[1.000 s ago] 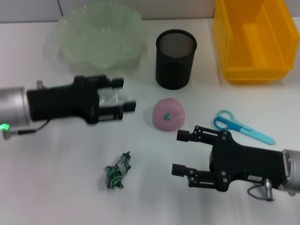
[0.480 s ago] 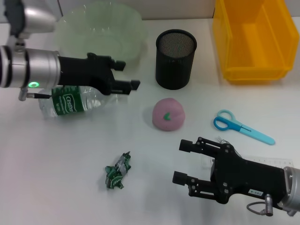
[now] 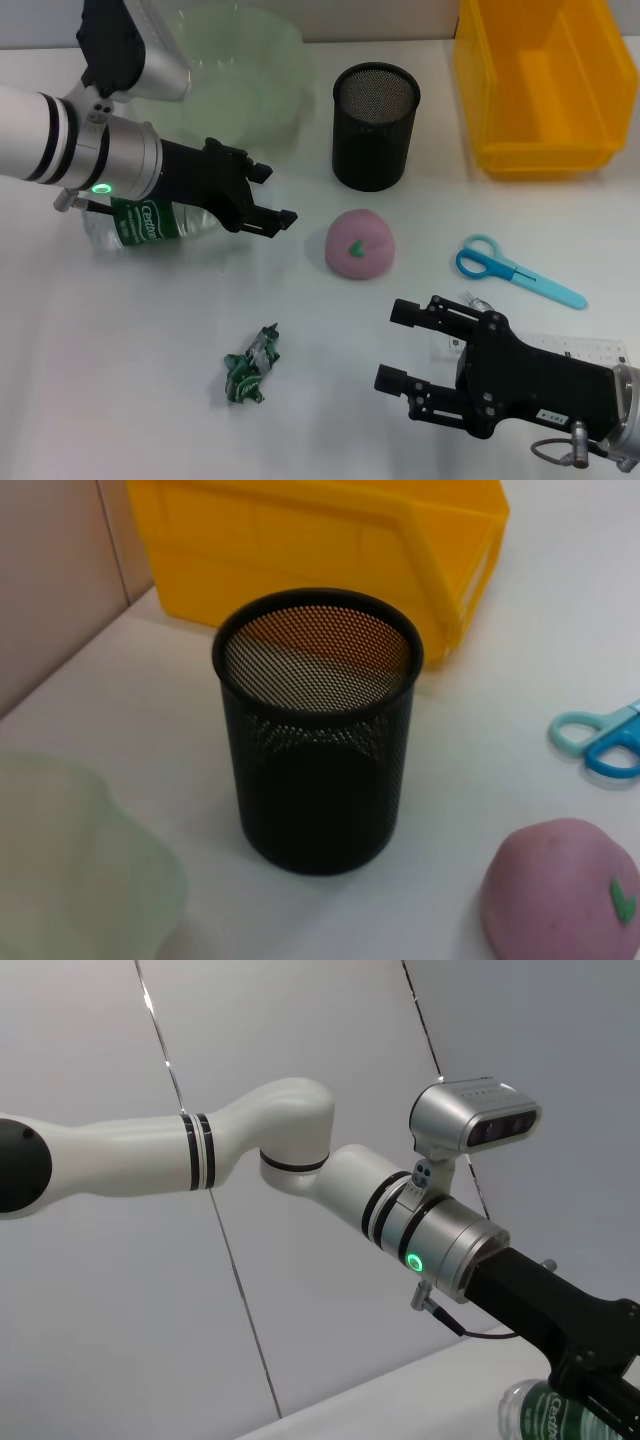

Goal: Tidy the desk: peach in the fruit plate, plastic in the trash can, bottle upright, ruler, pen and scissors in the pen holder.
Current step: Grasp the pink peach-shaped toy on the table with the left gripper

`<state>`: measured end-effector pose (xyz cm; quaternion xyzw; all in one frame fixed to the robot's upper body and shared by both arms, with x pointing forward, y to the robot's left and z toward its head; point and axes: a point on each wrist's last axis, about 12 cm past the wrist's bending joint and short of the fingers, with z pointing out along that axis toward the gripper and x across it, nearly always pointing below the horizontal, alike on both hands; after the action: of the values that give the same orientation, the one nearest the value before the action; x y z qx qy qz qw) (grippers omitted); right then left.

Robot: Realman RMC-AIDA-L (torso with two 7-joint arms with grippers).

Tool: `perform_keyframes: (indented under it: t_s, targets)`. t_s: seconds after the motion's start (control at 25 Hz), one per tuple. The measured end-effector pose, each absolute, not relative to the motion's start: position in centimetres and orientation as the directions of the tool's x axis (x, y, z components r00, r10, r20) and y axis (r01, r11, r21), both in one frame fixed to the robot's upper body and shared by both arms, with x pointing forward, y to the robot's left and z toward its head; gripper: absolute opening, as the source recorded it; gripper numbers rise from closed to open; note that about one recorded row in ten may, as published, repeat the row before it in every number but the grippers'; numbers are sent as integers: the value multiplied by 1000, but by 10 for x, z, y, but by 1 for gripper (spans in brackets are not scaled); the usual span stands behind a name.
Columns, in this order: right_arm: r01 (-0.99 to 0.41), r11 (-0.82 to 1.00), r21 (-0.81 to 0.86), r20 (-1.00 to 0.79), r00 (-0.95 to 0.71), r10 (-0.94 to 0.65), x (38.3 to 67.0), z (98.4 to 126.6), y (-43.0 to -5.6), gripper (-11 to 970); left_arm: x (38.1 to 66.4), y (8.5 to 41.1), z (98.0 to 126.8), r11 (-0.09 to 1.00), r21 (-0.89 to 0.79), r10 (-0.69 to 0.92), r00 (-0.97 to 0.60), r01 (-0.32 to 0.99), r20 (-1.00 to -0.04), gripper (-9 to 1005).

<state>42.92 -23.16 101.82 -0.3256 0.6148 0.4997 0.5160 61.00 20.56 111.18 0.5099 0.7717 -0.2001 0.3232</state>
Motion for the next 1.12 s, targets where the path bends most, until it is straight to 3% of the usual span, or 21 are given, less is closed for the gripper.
perform_keyframes:
  t_s: [0.48,0.8,1.12]
  targets:
    - [-917,290,272,-961,-245,128,432,1021,-231,752,610,207,1120,404,26,650,-267,914,-711,724]
    - [-899,342,275,-961,-240,141,428,1019,-241,752,600,196,1132,304,-3,668,-215,953,-712,724]
    - [-900,349,259,-965,-227,131,424,1016,-242,752,594,157,1125,193,53,716,-104,980,-691,724]
